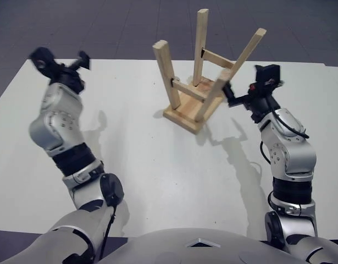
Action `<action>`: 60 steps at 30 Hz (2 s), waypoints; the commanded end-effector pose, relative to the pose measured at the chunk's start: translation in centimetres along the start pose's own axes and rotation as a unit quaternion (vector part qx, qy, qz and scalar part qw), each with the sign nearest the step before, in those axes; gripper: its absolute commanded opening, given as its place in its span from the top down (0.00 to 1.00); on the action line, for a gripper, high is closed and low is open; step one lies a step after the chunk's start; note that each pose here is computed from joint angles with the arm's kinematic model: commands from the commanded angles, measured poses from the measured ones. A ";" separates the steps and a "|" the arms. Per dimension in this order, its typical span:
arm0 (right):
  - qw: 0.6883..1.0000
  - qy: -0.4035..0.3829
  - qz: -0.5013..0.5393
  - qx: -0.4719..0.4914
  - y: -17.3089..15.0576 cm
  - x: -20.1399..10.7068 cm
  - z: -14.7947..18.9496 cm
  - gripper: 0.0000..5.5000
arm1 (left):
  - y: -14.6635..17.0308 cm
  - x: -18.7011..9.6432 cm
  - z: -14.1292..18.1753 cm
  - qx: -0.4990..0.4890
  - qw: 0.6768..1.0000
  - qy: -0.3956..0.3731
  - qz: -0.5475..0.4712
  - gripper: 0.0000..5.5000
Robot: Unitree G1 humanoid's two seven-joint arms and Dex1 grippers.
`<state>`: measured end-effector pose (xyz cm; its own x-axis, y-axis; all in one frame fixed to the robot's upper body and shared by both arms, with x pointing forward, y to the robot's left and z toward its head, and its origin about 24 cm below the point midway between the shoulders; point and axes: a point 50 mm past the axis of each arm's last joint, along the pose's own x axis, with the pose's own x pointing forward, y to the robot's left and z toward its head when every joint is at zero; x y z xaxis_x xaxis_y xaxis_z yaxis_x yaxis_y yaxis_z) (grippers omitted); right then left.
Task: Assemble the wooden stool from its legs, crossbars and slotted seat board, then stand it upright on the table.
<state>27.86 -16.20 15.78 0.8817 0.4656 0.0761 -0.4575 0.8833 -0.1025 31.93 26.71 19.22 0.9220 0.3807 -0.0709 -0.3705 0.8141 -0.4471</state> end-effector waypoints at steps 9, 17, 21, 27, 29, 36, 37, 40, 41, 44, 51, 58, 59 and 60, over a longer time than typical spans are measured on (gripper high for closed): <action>0.985 -0.149 -0.076 0.041 -5.5 -2.5 4.9 0.02 | -1.8 0.1 -2.2 0.026 1.000 0.009 0.003 0.02; 0.917 -0.157 -0.342 0.133 -15.9 -3.7 5.4 0.02 | -3.7 -0.1 -4.3 0.042 0.998 0.031 -0.021 0.02; 0.926 -0.080 -0.366 0.046 -15.9 -1.2 2.9 0.02 | -4.5 -0.1 -4.4 0.049 0.998 0.029 -0.031 0.02; 0.971 0.001 -0.238 -0.013 -10.9 4.0 -2.2 0.02 | -5.0 -0.2 -4.4 0.067 0.997 0.027 -0.038 0.02; 0.979 0.004 -0.203 -0.019 -9.5 4.4 -2.9 0.02 | -5.0 -0.3 -4.3 0.069 0.997 0.027 -0.037 0.02; 0.988 -0.004 -0.156 -0.012 -6.9 3.1 -2.6 0.02 | -4.9 -0.6 -4.4 0.077 0.996 0.031 -0.033 0.02; 0.988 -0.006 -0.152 -0.001 -6.6 3.0 -2.4 0.02 | -4.9 -0.6 -4.5 0.077 0.996 0.032 -0.032 0.02; 0.992 -0.024 -0.118 0.030 -5.1 3.0 -1.6 0.02 | -4.9 -0.7 -4.6 0.077 0.996 0.033 -0.028 0.02; 0.993 -0.028 -0.108 0.039 -4.8 2.9 -1.4 0.02 | -4.9 -0.7 -4.6 0.076 0.996 0.034 -0.027 0.02; 0.989 -0.028 -0.135 0.057 -6.1 2.3 -1.2 0.02 | -4.9 -0.8 -4.6 0.076 0.996 0.035 -0.025 0.02; 0.971 -0.033 -0.226 0.068 -9.0 2.2 -0.6 0.02 | -4.6 -0.8 -4.9 0.070 0.997 0.042 -0.015 0.02; 0.956 -0.124 -0.200 0.177 -9.3 7.8 4.8 0.02 | -5.2 -0.8 -5.4 0.057 0.997 0.052 -0.016 0.02; 0.958 -0.135 -0.191 0.167 -9.2 8.9 6.4 0.02 | -5.3 -0.8 -5.5 0.056 0.997 0.054 -0.018 0.02; 0.960 -0.143 -0.184 0.155 -9.1 9.8 7.8 0.02 | -5.4 -0.9 -5.6 0.055 0.997 0.056 -0.019 0.02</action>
<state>38.49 -20.52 21.64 0.9636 0.0518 0.2623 -0.1362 0.9393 0.3148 33.66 19.98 16.77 0.9370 0.3161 -0.1485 -0.3487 0.8719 -0.3439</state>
